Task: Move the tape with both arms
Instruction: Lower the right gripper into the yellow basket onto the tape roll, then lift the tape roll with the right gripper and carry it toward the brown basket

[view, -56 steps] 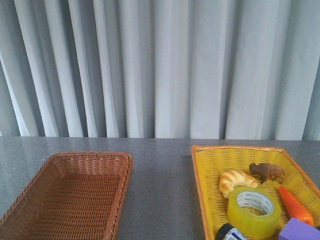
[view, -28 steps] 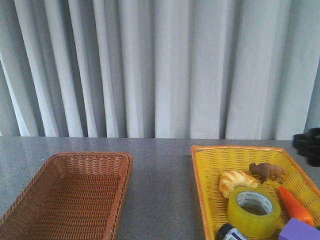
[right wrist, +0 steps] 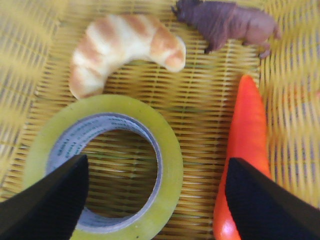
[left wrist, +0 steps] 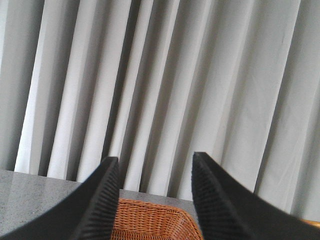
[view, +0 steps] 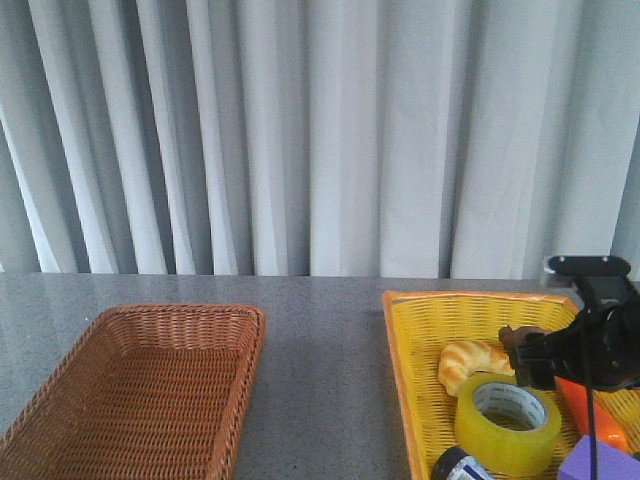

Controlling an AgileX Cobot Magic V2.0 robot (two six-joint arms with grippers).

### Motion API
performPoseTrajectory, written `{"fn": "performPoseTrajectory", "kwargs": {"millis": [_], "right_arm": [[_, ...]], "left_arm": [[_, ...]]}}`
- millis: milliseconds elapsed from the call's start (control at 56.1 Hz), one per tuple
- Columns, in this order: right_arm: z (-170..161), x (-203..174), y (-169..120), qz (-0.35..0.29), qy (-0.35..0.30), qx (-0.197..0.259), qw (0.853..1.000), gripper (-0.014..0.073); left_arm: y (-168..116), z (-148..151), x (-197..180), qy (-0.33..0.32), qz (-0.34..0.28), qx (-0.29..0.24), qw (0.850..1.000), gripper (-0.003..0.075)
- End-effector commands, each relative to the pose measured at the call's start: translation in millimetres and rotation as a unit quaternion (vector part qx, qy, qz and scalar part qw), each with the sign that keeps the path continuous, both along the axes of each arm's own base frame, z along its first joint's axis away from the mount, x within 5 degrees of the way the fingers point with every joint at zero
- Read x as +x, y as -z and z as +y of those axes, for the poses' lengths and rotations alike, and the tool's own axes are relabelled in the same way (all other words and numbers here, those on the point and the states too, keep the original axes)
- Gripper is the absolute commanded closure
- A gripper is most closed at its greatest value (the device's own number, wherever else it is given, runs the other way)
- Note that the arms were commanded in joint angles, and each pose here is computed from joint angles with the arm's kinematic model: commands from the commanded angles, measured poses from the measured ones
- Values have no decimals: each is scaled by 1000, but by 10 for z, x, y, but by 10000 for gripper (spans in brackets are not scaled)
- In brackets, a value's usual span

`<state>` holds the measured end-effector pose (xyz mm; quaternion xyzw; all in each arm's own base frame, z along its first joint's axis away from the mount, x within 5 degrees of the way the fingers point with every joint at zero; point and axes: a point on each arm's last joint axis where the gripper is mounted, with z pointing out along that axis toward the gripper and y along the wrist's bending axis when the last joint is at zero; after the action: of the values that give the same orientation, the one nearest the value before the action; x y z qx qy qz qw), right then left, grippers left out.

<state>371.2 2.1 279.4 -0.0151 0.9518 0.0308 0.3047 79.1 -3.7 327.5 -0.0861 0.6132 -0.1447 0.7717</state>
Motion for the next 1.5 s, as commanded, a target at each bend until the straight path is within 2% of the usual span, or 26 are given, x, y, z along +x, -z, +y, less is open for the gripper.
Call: {"fn": "performPoseTrajectory", "kwargs": {"millis": [0,232,338,427,712,802,908,997,1140,1265,1354,1478], "right_arm": [[-28,61,-147,-41,0,-8,999,29],[-30,144,113,3,-7,-12,1000,37],[-29,161,160,9,-13,-15,1000,90],[-29,164,181,14,-13,-15,1000,173],[-30,167,166,8,-14,-17,1000,542],[-31,182,43,-13,-13,-17,1000,610],[-30,199,-238,-54,-13,-18,998,603],[8,192,-605,-101,-13,-3,995,601],[135,135,-1205,-169,-29,78,982,599],[434,62,-1557,-213,-114,151,959,599],[759,-1,-1648,-235,-190,171,938,599],[1240,-24,-1544,-237,-282,154,917,597]], "left_arm": [[-156,0,-13,2,-39,-6,999,381],[-156,0,-13,2,-39,-6,999,381],[-156,0,-13,2,-39,-6,999,381],[-155,0,-12,1,-38,-6,999,381],[-140,0,-8,1,-30,-6,1000,381],[-128,0,-4,1,-23,-5,1000,381],[-108,0,2,1,-12,-5,1000,381],[-98,0,4,1,-6,-5,1000,381],[-97,1,4,1,-6,-4,1000,381],[-97,1,4,1,-6,-4,1000,381],[-97,1,4,1,-6,-4,1000,381],[-97,1,4,1,-6,-4,1000,381]]}}
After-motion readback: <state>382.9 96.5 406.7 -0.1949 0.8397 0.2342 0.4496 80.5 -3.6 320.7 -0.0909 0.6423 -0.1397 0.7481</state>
